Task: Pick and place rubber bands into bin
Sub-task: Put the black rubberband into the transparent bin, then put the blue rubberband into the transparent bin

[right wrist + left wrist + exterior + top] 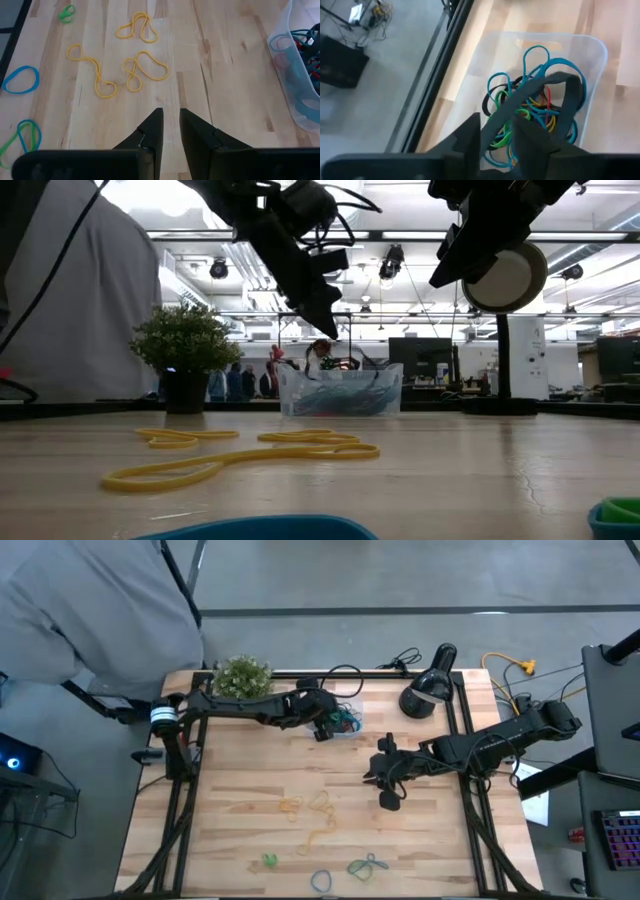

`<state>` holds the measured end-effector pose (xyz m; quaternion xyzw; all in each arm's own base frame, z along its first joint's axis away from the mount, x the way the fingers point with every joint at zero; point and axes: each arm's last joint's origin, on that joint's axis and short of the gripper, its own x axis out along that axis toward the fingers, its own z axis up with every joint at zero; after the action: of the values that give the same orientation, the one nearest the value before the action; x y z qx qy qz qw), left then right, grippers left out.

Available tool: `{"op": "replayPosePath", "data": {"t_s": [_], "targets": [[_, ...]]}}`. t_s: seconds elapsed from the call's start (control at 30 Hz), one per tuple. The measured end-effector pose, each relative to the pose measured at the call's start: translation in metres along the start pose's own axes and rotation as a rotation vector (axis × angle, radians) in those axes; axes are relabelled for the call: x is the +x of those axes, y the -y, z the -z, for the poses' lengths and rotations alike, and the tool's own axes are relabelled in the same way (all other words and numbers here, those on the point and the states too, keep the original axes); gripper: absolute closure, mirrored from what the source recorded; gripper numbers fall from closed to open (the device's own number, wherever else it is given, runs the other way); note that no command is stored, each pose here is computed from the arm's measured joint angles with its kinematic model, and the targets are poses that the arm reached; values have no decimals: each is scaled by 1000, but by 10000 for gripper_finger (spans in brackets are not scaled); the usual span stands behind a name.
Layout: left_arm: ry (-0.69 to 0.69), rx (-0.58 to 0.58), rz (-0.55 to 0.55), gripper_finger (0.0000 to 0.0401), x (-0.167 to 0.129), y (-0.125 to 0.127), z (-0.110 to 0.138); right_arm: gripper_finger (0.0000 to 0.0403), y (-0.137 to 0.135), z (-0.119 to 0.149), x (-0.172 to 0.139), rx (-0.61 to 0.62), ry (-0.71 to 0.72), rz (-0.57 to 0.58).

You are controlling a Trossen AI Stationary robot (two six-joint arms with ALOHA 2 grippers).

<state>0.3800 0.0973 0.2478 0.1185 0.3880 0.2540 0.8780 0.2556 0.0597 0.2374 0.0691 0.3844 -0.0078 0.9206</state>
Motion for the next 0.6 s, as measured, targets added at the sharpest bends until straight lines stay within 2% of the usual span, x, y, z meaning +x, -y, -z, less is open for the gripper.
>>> {"op": "replayPosePath", "data": {"t_s": [0.2,0.37,0.43,0.6], "targets": [[-3,-27,2,261,-3,-2,0,344,0,0,0,30,0,0],[5,-34,47,251,-15,-6,-2,344,-1,0,0,38,-2,-12],[25,-44,83,251,-25,-8,-5,344,-2,0,0,45,-11,-59],[82,-53,194,251,-72,-12,-11,344,-14,3,-2,31,-87,-290]]}}
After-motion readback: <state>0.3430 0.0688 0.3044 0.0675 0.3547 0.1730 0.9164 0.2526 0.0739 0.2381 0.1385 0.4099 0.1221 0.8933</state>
